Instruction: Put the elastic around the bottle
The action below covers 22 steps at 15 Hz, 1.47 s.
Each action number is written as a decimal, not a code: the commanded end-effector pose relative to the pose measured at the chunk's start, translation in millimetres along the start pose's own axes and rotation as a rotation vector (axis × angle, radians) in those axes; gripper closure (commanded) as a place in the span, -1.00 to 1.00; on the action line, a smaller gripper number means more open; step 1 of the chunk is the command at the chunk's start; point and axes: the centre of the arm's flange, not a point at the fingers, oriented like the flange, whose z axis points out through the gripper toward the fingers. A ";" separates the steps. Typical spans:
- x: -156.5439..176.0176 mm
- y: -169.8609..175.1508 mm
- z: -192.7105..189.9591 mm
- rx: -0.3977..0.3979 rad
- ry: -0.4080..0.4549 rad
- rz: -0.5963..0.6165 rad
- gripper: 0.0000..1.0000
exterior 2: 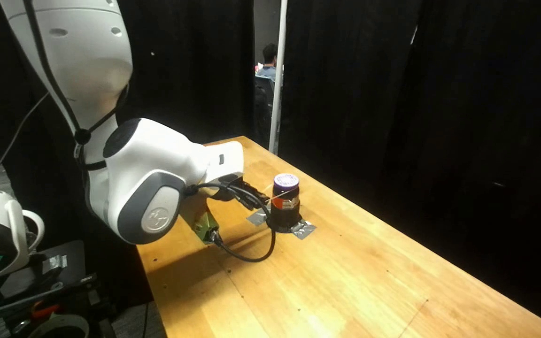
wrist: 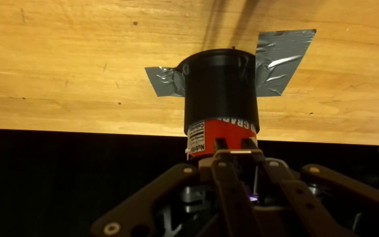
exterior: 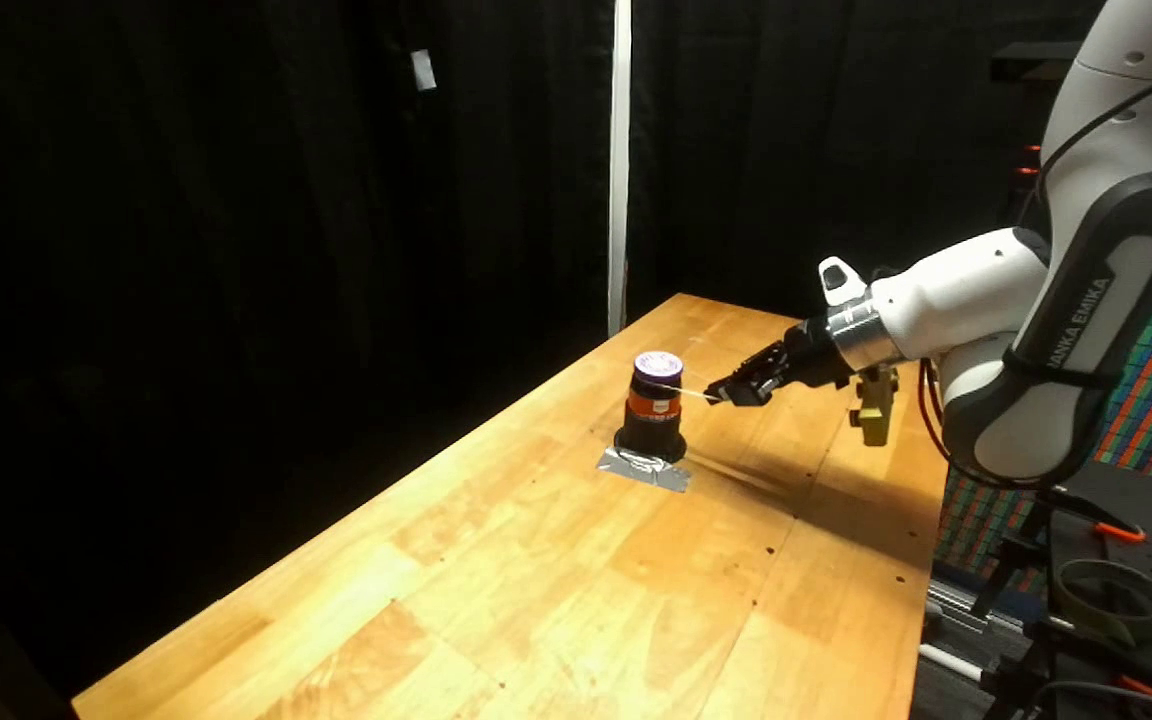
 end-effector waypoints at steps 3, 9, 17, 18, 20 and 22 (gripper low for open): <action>-21.8 -7.9 -15.1 -0.030 0.143 0.044 0.62; -20.0 -17.3 -18.0 -0.061 0.218 0.055 0.62; 36.1 -13.5 -39.1 -0.153 0.069 -0.018 0.11; 56.9 -11.6 -48.1 -0.177 0.007 -0.035 -0.03; 74.3 -4.4 -57.5 -0.218 -0.099 -0.071 -0.34; 86.8 1.6 -70.4 -0.243 -0.206 -0.102 -0.65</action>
